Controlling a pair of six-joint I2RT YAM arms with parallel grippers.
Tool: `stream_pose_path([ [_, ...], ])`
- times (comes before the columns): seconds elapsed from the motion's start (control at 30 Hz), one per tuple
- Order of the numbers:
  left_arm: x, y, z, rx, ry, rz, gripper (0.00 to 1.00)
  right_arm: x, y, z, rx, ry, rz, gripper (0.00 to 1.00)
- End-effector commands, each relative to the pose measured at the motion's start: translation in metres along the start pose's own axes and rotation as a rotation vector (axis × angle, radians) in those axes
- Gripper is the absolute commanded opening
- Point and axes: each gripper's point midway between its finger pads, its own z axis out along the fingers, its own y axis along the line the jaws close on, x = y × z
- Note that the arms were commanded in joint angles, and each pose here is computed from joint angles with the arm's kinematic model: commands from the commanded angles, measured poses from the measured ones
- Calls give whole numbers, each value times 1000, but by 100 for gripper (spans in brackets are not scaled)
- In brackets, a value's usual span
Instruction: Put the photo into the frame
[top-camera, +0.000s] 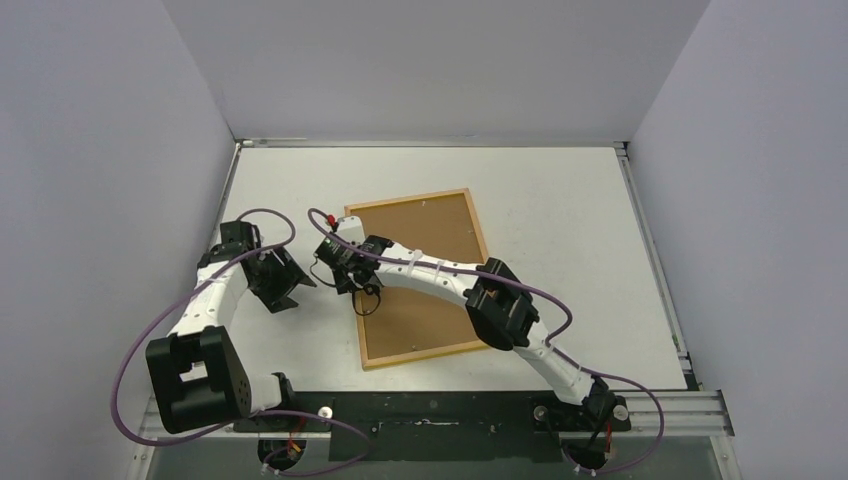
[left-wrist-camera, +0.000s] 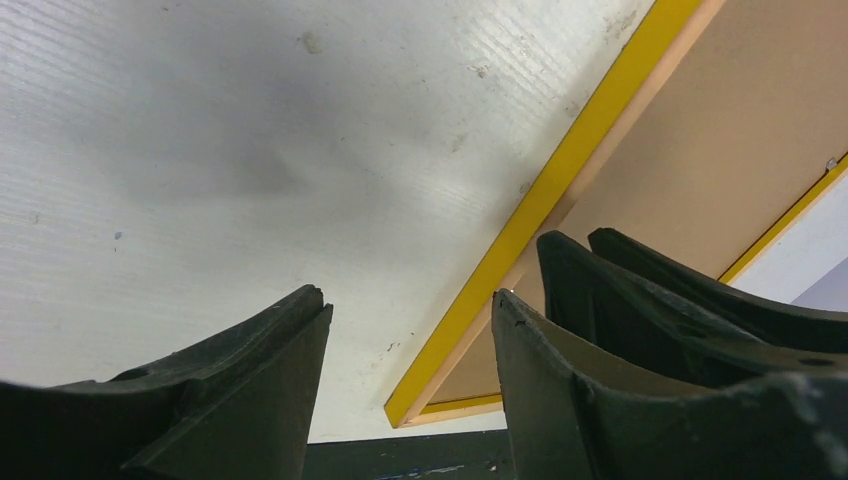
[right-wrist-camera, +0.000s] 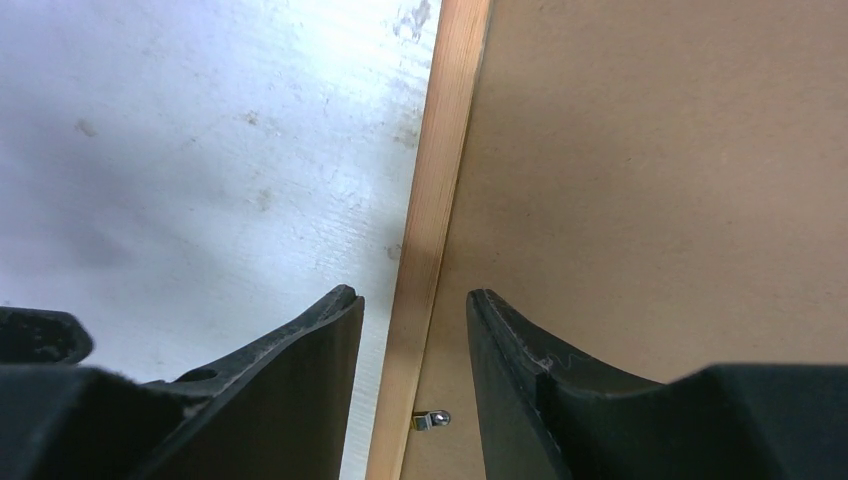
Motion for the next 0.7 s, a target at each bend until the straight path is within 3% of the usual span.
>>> stream_pose_path([
  [0.0,-7,1,3,13,-13,6,58,2,8,-1,-15,10,-34,43],
  [0.33,2,3,12,38,21,-11,58,15,7,4,4,46,-36,32],
  [0.67,4,1,13,56,34,-9,58,27,11,8,31,79,-58,32],
])
